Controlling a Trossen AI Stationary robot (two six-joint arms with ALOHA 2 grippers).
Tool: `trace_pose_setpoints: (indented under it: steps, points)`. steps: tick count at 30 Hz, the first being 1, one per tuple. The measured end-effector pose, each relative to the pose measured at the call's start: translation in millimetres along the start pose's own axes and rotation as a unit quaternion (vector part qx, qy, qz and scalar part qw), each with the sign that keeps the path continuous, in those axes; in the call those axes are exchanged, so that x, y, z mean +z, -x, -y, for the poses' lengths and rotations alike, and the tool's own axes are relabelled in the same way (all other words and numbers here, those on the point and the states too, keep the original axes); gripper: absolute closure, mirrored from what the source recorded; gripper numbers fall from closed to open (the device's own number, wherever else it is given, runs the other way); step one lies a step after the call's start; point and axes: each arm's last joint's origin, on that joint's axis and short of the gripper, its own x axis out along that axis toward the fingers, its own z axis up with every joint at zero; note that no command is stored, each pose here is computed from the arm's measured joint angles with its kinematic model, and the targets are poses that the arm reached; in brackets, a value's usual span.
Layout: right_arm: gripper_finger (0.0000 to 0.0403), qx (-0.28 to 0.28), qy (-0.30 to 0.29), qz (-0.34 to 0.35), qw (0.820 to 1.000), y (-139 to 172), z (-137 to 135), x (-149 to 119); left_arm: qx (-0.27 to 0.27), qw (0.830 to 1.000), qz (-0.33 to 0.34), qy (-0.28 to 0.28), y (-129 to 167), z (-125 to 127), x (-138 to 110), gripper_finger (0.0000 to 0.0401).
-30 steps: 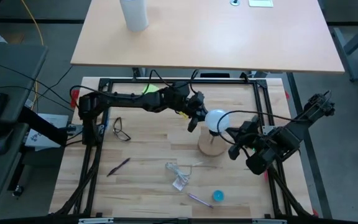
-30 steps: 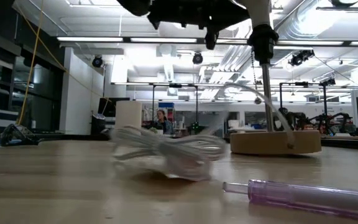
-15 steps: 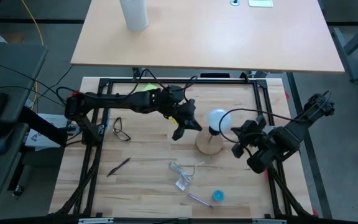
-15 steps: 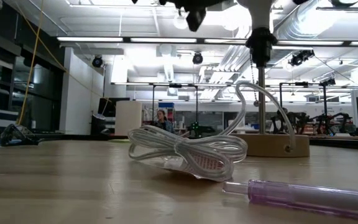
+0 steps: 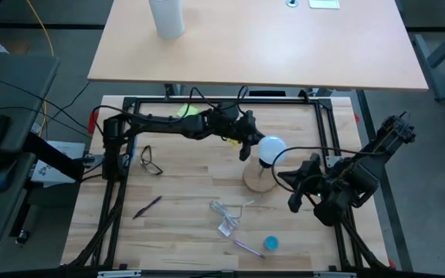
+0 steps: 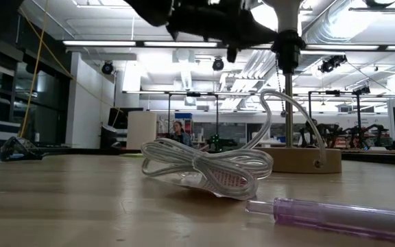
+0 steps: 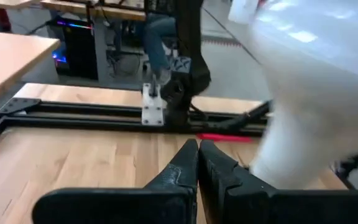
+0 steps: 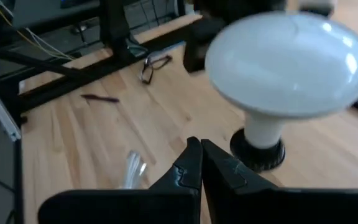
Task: Screw lightbulb
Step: Remove the lightbulb from the lamp
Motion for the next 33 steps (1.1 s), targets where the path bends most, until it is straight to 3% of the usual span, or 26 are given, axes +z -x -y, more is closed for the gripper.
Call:
trace_pose_setpoints:
  steps: [5, 12, 24, 33]
  points:
    - [0.0403, -0.016, 0.011, 0.018, 1.0, -7.6, 1.6, 7.1, -0.021, 0.999, -0.023, 0.021, -12.8, 1.1, -17.3, 0.0401]
    - [0.0403, -0.016, 0.007, 0.011, 1.0, -12.0, 2.6, 9.9, -0.052, 0.997, -0.046, 0.027, -18.2, 19.2, -23.0, 0.0401]
    - [0.0403, -0.012, 0.016, 0.006, 1.0, -11.8, 2.2, 9.7, -0.042, 0.995, -0.086, 0.017, -17.4, 21.0, -29.9, 0.0401]
    - [0.0403, -0.011, 0.015, 0.005, 1.0, -11.8, 2.0, 9.7, -0.036, 0.995, -0.095, 0.02, -6.3, 20.5, -21.9, 0.0401]
